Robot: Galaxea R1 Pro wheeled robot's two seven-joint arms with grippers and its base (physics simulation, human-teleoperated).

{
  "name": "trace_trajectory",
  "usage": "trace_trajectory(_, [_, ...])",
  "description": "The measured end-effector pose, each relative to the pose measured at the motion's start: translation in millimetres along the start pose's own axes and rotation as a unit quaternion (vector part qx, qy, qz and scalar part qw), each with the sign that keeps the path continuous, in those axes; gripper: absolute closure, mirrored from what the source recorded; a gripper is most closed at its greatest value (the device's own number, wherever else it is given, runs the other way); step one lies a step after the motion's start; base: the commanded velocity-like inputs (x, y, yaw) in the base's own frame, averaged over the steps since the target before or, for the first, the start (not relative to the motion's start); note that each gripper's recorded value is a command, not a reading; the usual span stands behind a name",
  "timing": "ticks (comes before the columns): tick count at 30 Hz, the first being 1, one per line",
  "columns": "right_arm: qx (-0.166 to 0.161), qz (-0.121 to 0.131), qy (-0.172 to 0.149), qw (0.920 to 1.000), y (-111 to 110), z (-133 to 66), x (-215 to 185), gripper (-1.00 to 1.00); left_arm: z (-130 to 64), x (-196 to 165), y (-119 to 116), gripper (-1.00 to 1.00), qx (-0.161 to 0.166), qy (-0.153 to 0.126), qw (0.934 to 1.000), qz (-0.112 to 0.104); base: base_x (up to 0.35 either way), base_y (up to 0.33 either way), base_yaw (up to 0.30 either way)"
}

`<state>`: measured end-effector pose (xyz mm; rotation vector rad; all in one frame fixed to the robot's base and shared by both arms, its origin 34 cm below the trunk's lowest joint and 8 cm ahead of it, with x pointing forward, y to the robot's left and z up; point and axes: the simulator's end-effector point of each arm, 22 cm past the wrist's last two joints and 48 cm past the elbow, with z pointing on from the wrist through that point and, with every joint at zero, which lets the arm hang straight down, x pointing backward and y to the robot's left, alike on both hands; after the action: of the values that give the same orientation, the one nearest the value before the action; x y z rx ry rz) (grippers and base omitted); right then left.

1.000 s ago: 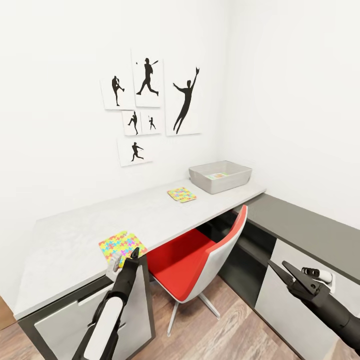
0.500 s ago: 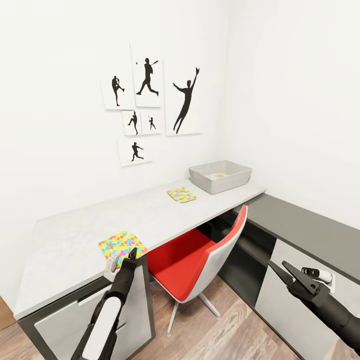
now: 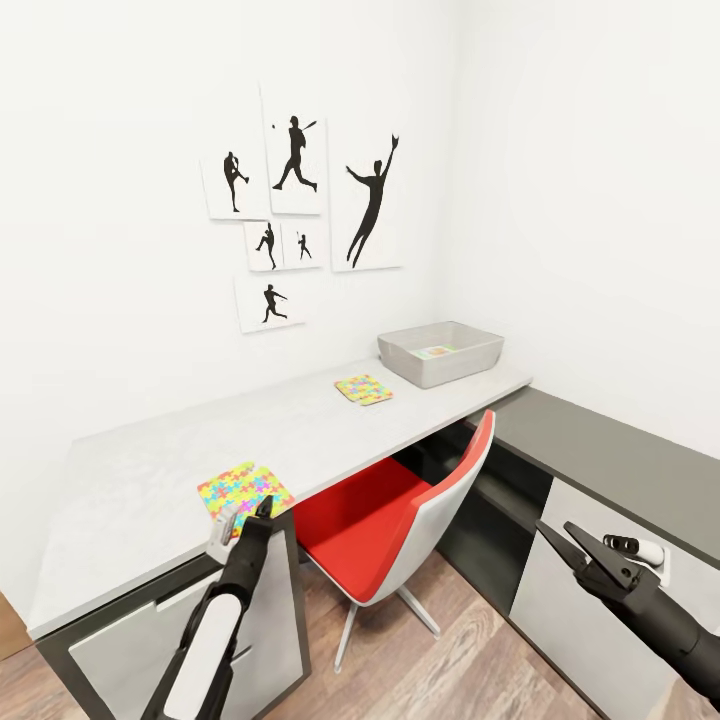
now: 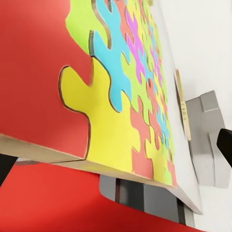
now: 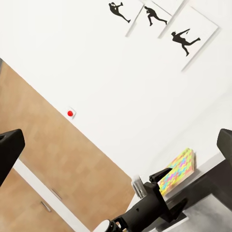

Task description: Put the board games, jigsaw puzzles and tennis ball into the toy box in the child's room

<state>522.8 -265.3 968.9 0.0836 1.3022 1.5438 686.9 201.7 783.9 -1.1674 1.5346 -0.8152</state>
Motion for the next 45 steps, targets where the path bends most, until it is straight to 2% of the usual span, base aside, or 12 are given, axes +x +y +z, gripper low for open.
trace_trajectory(7, [0.0,0.0,0.0,1.0,0,0.1,0,-1.0,0.2,-3,2,-1.0,-0.002,-0.003,1.0,-0.002,0.0,0.0,0.0])
trace_trajectory(8, [0.0,0.0,0.0,1.0,0,0.1,0,-1.0,0.2,-3,2,1.0,-0.002,-0.003,1.0,-0.002,0.0,0.0,0.0])
trace_trajectory(14, [0.0,0.0,0.0,1.0,0,0.1,0,-1.0,0.3,-5,1,1.0,-0.001,-0.005,1.0,-0.002,0.0,0.0,0.0])
trace_trajectory(21, [0.0,0.0,0.0,1.0,0,0.1,0,-1.0,0.3,-16,5,1.0,-0.005,-0.024,0.9996,-0.016,0.0,0.0,0.0])
trace_trajectory(34, [0.0,0.0,0.0,1.0,0,-0.1,0,-1.0,-0.1,-11,0,1.0,0.0,-0.017,0.9998,-0.014,0.0,0.0,0.0])
trace_trajectory(37, [0.0,0.0,0.0,1.0,0,-0.1,0,-1.0,-1.5,-10,-8,1.0,0.009,-0.011,0.9998,-0.012,0.0,0.0,0.0])
trace_trajectory(40, [0.0,0.0,0.0,1.0,0,-0.1,0,-1.0,-7.2,-18,-33,1.0,0.036,-0.015,0.9992,-0.012,0.0,0.0,0.0])
trace_trajectory(45, [0.0,0.0,0.0,1.0,0,-0.2,0,-1.0,-11.1,-22,-47,1.0,0.052,-0.015,0.9985,-0.011,0.0,0.0,0.0])
